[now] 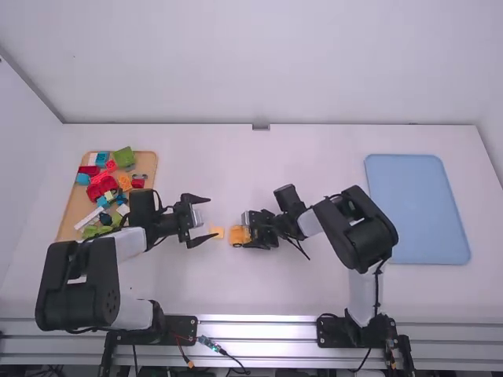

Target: Assemble lego blocks to make yellow taxi

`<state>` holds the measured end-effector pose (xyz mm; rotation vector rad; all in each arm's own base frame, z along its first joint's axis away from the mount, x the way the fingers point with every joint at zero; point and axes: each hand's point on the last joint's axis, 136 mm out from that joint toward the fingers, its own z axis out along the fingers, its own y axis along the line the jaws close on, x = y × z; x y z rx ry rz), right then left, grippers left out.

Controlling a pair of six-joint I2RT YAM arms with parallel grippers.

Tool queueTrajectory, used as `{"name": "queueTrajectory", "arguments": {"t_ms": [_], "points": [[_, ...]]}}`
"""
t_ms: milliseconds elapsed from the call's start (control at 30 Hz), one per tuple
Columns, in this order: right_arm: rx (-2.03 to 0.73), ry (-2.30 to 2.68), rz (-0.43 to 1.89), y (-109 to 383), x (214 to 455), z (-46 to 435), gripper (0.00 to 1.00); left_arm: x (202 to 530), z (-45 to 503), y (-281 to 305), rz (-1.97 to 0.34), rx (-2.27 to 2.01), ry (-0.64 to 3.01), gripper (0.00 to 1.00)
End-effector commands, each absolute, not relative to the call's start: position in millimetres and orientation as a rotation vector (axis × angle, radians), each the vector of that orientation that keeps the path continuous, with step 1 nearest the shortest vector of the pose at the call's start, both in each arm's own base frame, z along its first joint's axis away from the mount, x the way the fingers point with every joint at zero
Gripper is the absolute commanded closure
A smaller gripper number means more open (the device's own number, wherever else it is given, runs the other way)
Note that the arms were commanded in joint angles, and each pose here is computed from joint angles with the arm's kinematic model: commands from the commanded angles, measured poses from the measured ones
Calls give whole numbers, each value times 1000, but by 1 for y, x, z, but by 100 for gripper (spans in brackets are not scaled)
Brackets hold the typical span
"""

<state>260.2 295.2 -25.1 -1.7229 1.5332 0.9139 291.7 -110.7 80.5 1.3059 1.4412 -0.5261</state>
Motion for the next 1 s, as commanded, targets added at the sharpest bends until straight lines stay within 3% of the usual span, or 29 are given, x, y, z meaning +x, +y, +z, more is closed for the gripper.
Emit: {"name": "queueTrajectory", "arguments": {"t_ms": [0, 400, 833, 933, 967], "points": [[-1672, 1695, 862, 277, 270, -43, 48, 292, 87, -112, -545, 1300, 1417, 1], [-1612, 1769, 854, 256, 276, -49, 43, 280, 74, -113, -616, 1285, 1508, 1], [-1801, 1817, 853, 242, 263, -56, 43, 267, 56, -126, -596, 1395, 1526, 1], [-1817, 1808, 854, 241, 261, -56, 29, 266, 56, -129, -599, 1407, 1518, 1], [-1811, 1813, 853, 240, 263, -56, 4, 266, 56, -130, -600, 1407, 1514, 1]]}}
